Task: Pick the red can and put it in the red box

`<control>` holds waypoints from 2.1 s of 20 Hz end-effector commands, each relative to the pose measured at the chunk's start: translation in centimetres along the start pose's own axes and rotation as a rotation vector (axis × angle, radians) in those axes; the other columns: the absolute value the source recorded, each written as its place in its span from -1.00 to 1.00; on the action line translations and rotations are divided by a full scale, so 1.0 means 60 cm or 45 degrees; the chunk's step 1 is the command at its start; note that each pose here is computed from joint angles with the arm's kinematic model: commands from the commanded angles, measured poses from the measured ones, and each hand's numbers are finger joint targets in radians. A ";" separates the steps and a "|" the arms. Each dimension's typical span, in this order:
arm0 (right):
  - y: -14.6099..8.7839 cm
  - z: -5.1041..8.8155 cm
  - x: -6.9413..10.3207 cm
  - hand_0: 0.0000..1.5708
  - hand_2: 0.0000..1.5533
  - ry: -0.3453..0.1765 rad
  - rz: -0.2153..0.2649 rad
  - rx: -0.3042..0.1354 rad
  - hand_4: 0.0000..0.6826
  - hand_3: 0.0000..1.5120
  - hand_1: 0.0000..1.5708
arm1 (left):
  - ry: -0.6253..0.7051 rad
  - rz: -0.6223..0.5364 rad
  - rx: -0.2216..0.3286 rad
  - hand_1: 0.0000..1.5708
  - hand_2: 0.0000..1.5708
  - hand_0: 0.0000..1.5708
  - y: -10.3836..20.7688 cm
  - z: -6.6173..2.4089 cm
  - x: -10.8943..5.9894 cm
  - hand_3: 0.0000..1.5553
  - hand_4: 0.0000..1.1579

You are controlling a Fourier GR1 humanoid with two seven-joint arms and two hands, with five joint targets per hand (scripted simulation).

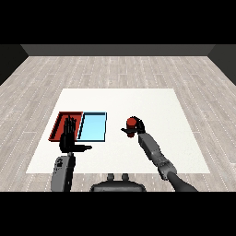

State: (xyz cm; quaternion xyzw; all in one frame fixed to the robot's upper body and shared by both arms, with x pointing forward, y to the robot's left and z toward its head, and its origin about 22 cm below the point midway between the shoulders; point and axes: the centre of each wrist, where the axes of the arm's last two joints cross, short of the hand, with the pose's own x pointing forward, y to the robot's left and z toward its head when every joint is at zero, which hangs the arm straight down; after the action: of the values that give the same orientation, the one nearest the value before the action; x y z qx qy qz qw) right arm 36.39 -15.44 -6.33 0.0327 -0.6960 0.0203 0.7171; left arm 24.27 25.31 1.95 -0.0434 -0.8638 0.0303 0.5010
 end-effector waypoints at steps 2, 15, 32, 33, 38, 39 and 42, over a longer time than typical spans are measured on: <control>0.001 -0.002 0.008 0.95 0.89 0.043 0.038 0.011 0.60 0.87 0.95 | -0.003 -0.012 0.014 -1.00 -1.00 -1.00 -0.019 0.000 -0.028 -1.00 -1.00; 0.029 0.004 0.082 0.97 0.88 -0.238 -0.002 -0.042 0.70 0.83 0.97 | 0.047 0.013 -0.035 -1.00 -1.00 -1.00 0.007 0.026 0.010 -1.00 -1.00; 0.088 0.076 0.219 0.89 0.84 -0.552 -0.071 -0.021 0.86 0.84 0.89 | 0.075 0.022 -0.186 -1.00 -1.00 -1.00 -0.113 -0.038 0.014 -1.00 -1.00; 0.113 0.084 0.201 0.89 0.84 -0.531 -0.055 -0.010 0.86 0.84 0.89 | 0.086 0.024 -0.215 -1.00 -1.00 -1.00 -0.119 0.003 0.026 -1.00 -1.00; 0.058 0.086 0.227 0.83 0.82 -0.595 -0.054 -0.020 0.82 0.83 0.83 | 0.175 -0.011 -0.254 -1.00 -1.00 -1.00 -0.166 -0.036 0.029 -1.00 -1.00; 0.069 0.103 0.230 0.84 0.82 -0.602 -0.054 0.011 0.86 0.83 0.84 | 0.174 -0.013 -0.245 -1.00 -1.00 -1.00 -0.176 -0.031 0.031 -1.00 -1.00; 0.062 0.134 0.239 0.81 0.82 -0.628 -0.035 0.031 0.84 0.85 0.81 | 0.204 -0.030 -0.267 -1.00 -1.00 -1.00 -0.162 -0.040 0.012 -1.00 -1.00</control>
State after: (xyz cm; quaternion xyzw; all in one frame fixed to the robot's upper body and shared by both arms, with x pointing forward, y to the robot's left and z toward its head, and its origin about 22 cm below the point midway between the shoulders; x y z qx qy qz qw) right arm 30.51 -11.78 7.50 0.0518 -0.8458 -0.0010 0.5310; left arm 24.96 15.95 4.90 -0.0900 -0.8280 -0.0594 0.5502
